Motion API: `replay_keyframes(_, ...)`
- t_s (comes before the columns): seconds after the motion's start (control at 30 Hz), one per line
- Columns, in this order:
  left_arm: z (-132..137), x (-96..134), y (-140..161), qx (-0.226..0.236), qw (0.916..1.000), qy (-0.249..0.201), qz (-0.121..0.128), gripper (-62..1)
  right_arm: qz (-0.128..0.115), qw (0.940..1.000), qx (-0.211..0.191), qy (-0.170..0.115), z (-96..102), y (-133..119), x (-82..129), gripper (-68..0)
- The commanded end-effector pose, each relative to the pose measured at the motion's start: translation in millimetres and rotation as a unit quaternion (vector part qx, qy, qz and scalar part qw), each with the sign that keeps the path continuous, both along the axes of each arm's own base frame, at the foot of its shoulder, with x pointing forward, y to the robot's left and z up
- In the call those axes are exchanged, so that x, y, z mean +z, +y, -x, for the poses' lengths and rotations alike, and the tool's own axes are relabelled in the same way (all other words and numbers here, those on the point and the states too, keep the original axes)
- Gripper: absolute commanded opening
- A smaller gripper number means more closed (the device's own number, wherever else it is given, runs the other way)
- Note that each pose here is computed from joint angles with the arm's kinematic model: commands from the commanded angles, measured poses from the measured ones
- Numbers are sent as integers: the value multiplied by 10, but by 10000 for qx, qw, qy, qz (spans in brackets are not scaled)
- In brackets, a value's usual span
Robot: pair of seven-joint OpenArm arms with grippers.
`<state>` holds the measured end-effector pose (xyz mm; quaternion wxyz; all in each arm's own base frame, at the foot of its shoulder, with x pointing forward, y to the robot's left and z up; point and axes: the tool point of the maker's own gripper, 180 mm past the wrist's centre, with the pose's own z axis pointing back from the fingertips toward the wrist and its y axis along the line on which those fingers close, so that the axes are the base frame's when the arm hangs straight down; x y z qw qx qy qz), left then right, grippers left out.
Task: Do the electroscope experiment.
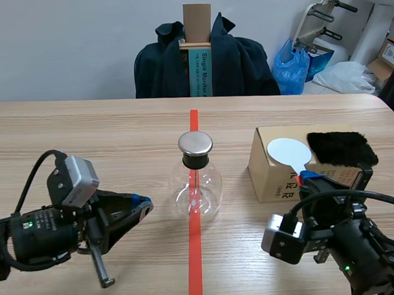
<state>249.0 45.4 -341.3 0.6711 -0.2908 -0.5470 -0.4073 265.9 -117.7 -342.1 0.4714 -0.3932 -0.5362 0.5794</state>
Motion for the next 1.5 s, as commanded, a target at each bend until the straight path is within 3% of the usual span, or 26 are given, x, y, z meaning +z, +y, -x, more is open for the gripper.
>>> replay_keyframes(0.0,68,157,42,22,9999,-74,102,-581,-51,9998,-37,-166,-69,-12,93,-668)
replay_keyframes(0.23,533,637,70,-161,9998,-119,84,-461,-142,9997,-110,-184,-99,-35,114,-665)
replay_keyframes(0.33,739,797,76,-206,9997,-71,64,-295,-236,9993,-178,-212,-123,-57,138,-583)
replay_keyframes(0.47,944,944,82,-216,9997,-29,61,-2,-244,9993,-187,-234,-127,-60,147,-364)
replay_keyframes(0.5,975,963,83,-217,9997,-17,55,14,-247,9992,-185,-258,-127,-59,156,-316)
replay_keyframes(0.67,1041,1021,82,-140,9996,121,220,14,-308,9969,-186,-704,-130,-63,317,-158)
replay_keyframes(0.77,1019,1033,92,-61,9995,151,281,14,-355,9948,-141,-944,-121,-49,405,-141)
replay_keyframes(0.9,937,1011,145,225,9992,214,250,14,-356,9948,-155,-946,-106,-59,402,-141)
replay_keyframes(1.1,773,1029,259,732,9972,-13,171,14,-207,9977,-197,-609,91,-158,224,-141)
replay_keyframes(1.3,694,1093,329,979,9944,64,394,14,-198,9989,-422,-88,370,-394,9,-141)
replay_keyframes(1.47,664,1123,351,1051,9933,71,478,14,-235,9976,-625,156,533,-656,-41,-141)
